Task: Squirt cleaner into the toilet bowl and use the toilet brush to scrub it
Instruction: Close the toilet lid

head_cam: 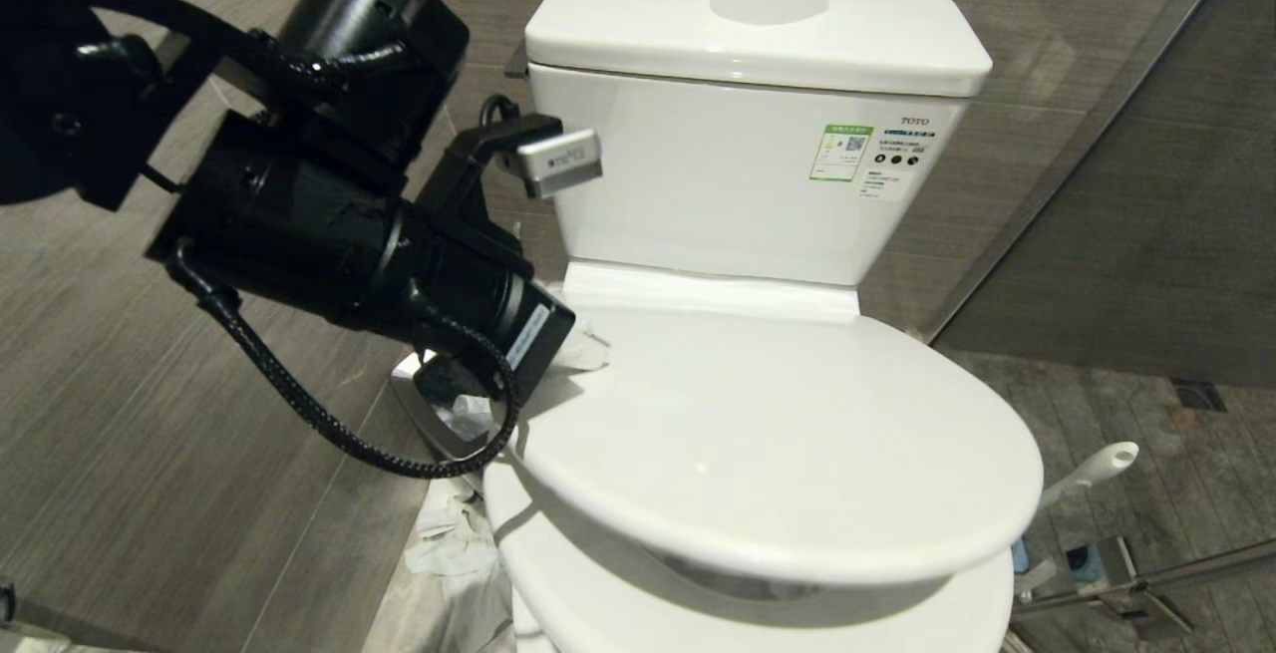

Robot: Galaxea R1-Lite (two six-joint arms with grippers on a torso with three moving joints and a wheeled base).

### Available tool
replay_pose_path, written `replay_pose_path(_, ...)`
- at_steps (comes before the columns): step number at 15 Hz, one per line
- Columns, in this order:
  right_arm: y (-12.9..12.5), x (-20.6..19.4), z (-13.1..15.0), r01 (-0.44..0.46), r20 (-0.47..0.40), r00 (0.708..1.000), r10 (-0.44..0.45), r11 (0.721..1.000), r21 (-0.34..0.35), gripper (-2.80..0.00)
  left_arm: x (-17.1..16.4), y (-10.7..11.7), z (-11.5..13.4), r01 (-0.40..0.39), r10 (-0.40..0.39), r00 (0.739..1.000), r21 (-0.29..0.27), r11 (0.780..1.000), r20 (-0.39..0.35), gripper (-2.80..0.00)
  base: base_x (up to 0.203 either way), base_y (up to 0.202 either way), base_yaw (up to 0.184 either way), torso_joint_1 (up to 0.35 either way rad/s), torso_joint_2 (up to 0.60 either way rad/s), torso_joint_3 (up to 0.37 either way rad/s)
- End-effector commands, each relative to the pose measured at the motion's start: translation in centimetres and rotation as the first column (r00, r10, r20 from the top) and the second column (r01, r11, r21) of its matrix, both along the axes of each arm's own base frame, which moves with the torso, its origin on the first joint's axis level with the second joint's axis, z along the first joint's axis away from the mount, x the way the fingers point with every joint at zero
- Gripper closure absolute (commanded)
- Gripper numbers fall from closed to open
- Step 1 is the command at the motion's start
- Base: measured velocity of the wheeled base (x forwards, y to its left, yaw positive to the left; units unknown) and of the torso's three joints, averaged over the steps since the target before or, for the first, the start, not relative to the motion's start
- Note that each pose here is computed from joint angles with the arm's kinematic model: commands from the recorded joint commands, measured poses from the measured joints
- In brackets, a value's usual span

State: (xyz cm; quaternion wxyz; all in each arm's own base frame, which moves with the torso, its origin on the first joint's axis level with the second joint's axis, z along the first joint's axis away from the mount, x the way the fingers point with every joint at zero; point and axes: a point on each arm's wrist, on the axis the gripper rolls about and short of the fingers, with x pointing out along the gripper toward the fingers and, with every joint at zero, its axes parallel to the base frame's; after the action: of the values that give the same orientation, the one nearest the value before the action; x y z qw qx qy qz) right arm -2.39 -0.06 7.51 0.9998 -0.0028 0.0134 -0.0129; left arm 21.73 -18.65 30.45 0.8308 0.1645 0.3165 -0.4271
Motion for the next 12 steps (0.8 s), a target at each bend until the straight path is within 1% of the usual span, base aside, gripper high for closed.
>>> replay_pose_path(1, 0.0, 0.0, 0.0, -0.001, -0.001, 1.0, 0.001, 1.0, -0.001, 0.0, 0.3, -0.4, -1.8, 0.01, -0.007, 0.997, 0.027, 1.0, -0.076, 0.0, 0.0, 0.0, 0.0, 0.0, 0.0, 0.0)
replay_pose_path(4, 0.0, 0.0, 0.0, 0.0, -0.001, 1.0, 0.0, 1.0, -0.001, 0.0, 0.7, -0.8, -2.4, 0.049, -0.051, 0.988, -0.016, 0.999, -0.144, 0.0, 0.0, 0.0, 0.0, 0.0, 0.0, 0.0)
replay_pose_path(5, 0.0, 0.0, 0.0, 0.0, -0.001, 1.0, 0.0, 1.0, -0.001, 0.0, 0.9, -0.9, -2.6, 0.037, -0.041, 0.984, -0.025, 0.999, -0.172, 0.0, 0.0, 0.0, 0.0, 0.0, 0.0, 0.0)
replay_pose_path(6, 0.0, 0.0, 0.0, 0.0, -0.001, 1.0, 0.0, 1.0, -0.001, 0.0, 1.4, -0.9, -2.9, 0.005, -0.01, 0.98, -0.03, 1.0, -0.199, 0.0, 0.0, 0.0, 0.0, 0.0, 0.0, 0.0)
replay_pose_path(7, 0.0, 0.0, 0.0, 0.0, -0.001, 1.0, 0.0, 1.0, -0.001, 0.0, 1.8, -0.8, -3.2, -0.023, 0.016, 0.976, -0.03, 0.999, -0.219, 0.0, 0.0, 0.0, 0.0, 0.0, 0.0, 0.0)
replay_pose_path(8, 0.0, 0.0, 0.0, -0.001, -0.001, 1.0, 0.001, 1.0, -0.001, 0.0, 2.0, -0.7, -3.4, -0.034, 0.027, 0.974, -0.024, 0.999, -0.227, 0.0, 0.0, 0.0, 0.0, 0.0, 0.0, 0.0)
replay_pose_path(10, 0.0, 0.0, 0.0, 0.0, -0.002, 1.0, 0.0, 1.0, -0.001, 0.0, 2.3, -0.4, -4.0, -0.047, 0.047, 0.965, 0.008, 0.999, -0.259, 0.0, 0.0, 0.0, 0.0, 0.0, 0.0, 0.0)
replay_pose_path(12, 0.0, 0.0, 0.0, 0.0, -0.001, 1.0, 0.0, 1.0, -0.001, 0.0, 2.2, -0.3, -4.3, -0.046, 0.051, 0.958, 0.026, 0.999, -0.281, 0.0, 0.0, 0.0, 0.0, 0.0, 0.0, 0.0)
